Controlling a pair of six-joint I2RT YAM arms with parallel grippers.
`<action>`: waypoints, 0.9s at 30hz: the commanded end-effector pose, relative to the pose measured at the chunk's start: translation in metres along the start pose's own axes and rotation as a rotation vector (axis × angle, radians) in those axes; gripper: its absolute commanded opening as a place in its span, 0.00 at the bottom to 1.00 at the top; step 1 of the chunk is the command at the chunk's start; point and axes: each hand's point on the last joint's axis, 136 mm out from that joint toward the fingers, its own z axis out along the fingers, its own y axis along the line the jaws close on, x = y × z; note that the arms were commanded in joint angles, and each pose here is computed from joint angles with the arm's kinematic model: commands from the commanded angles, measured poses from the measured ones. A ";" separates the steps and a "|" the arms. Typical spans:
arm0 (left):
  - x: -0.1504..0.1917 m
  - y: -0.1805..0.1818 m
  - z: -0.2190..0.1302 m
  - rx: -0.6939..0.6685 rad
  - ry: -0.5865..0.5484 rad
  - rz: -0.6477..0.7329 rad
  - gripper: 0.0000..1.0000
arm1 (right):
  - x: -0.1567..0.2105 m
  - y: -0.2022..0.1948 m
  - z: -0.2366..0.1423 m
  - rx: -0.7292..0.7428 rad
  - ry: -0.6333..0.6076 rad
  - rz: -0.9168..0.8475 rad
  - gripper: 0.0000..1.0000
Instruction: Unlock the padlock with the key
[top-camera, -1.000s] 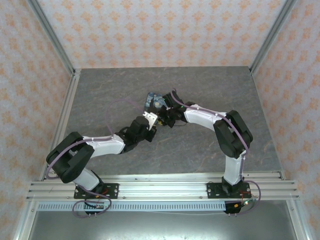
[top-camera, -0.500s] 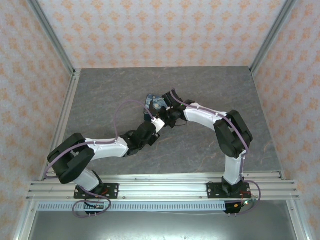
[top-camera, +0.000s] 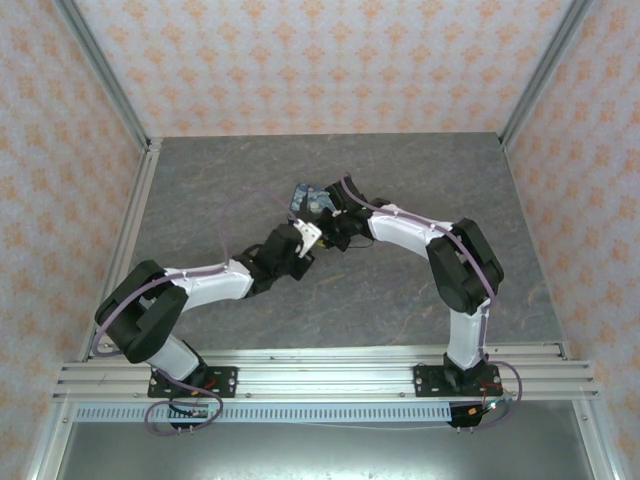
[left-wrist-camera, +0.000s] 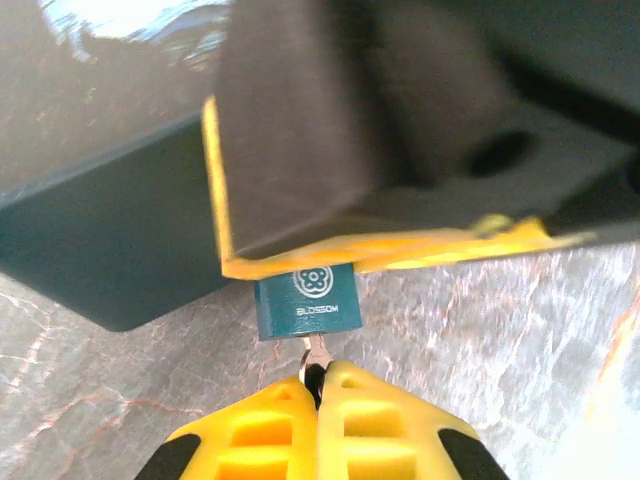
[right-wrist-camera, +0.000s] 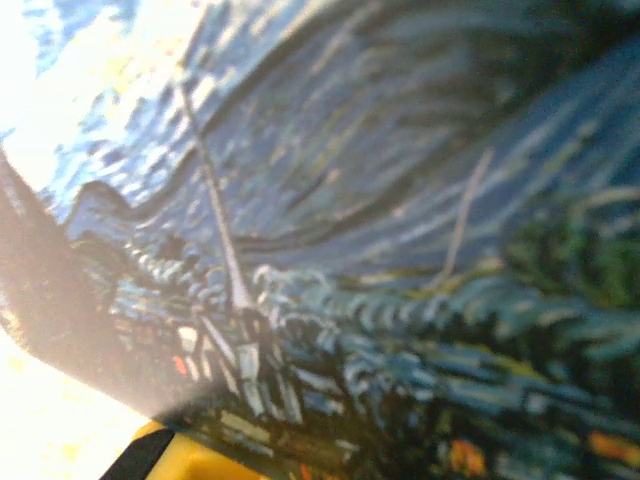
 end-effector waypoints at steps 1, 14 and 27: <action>-0.047 -0.025 -0.010 0.190 -0.162 -0.155 0.00 | 0.033 0.022 0.007 -0.106 0.147 0.036 0.00; 0.004 -0.056 -0.005 -0.039 0.008 0.545 0.00 | 0.036 0.018 0.003 0.005 0.256 -0.080 0.00; 0.014 -0.045 -0.001 0.007 0.000 0.189 0.00 | 0.031 -0.004 -0.012 0.127 0.196 -0.133 0.29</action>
